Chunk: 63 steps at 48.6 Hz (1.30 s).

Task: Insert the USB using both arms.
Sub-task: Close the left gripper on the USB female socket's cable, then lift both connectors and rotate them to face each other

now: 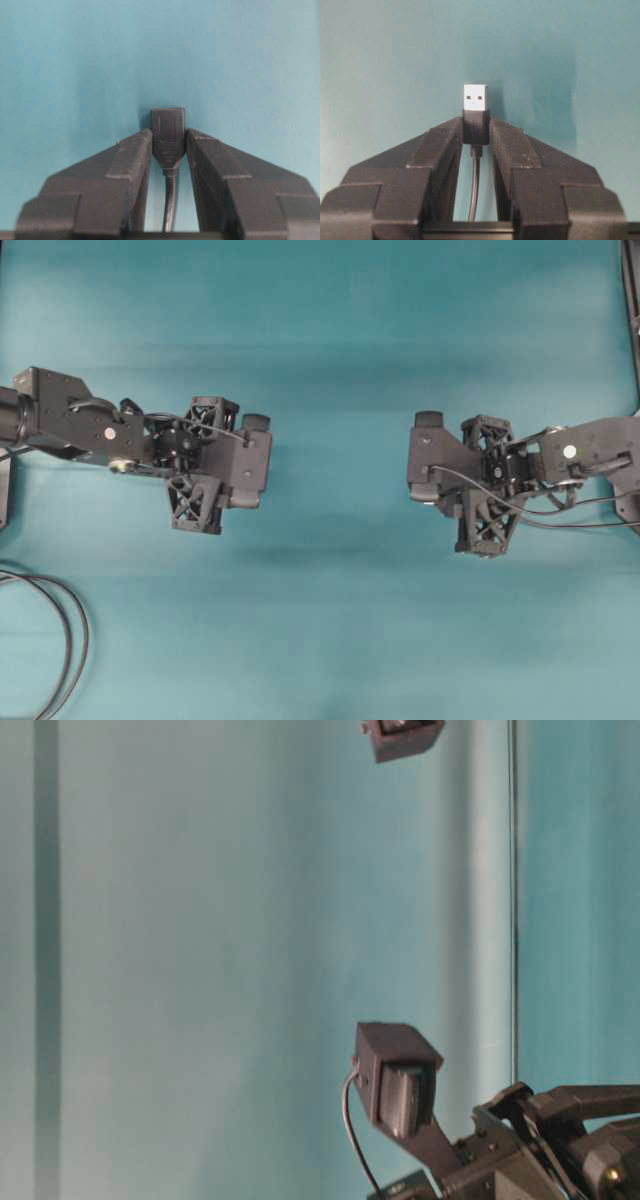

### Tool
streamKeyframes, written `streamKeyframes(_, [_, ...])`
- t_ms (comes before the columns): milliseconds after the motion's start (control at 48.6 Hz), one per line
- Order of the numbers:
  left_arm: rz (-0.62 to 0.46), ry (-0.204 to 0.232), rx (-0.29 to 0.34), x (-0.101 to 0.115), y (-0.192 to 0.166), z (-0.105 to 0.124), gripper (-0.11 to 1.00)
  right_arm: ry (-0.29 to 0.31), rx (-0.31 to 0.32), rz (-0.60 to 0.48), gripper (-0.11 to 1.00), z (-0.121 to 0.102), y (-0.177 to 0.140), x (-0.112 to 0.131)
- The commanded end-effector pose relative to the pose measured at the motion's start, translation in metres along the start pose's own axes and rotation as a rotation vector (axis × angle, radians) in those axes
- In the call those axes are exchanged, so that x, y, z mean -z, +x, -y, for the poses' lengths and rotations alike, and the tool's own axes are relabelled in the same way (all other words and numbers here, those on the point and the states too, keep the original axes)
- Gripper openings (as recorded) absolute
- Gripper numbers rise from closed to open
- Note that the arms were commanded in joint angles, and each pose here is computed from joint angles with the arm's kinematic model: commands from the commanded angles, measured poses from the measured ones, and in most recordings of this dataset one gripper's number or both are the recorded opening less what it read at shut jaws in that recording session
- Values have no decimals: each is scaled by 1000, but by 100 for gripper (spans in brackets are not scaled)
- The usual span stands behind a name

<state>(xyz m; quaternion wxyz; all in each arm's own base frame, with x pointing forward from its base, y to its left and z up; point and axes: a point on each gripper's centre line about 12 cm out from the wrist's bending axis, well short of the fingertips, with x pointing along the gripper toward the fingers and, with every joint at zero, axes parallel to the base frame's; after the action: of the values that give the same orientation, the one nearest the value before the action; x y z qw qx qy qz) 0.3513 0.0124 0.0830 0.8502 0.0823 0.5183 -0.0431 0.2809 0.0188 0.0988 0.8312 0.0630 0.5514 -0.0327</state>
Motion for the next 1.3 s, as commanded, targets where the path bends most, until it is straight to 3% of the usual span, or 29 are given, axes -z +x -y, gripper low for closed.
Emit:
streamKeyframes(0, [-4,-21,2,-7,-10,-1,23,-25,1,45,20,-1,-15,-10])
streamKeyframes(185, [91,-132,2,-36,-44,-6,23,-76,35,60,20,3,-41,-14])
streamKeyframes(309, [116,-215,23,-43,-66,-9,23,-104,55,89,20,6,-57,-17])
streamKeyframes(432, [70,-356,83,-40,-84,-17,23,-122,79,129,20,12,-72,-20])
streamKeyframes(473, [47,-383,103,-39,-88,-19,23,-130,88,141,20,14,-75,-21])
streamKeyframes(555, [8,-396,146,-39,-95,-24,23,-145,114,175,20,20,-84,-24])
streamKeyframes(658, [-6,-370,200,-43,-103,-33,23,-178,149,200,20,26,-90,-28])
streamKeyframes(699, [4,-381,231,-46,-106,-38,23,-193,165,209,20,28,-92,-31])
streamKeyframes(823, [63,-495,350,-44,-111,-59,23,-248,216,216,20,34,-96,-36])
streamKeyframes(967, [131,-590,535,-41,-112,-71,23,-319,289,203,20,40,-102,-40])
streamKeyframes(1111, [159,-634,744,-42,-109,-76,23,-413,370,211,20,45,-107,-47])
streamKeyframes(1275, [126,-648,850,-42,-102,-82,23,-543,493,213,20,45,-114,-52])
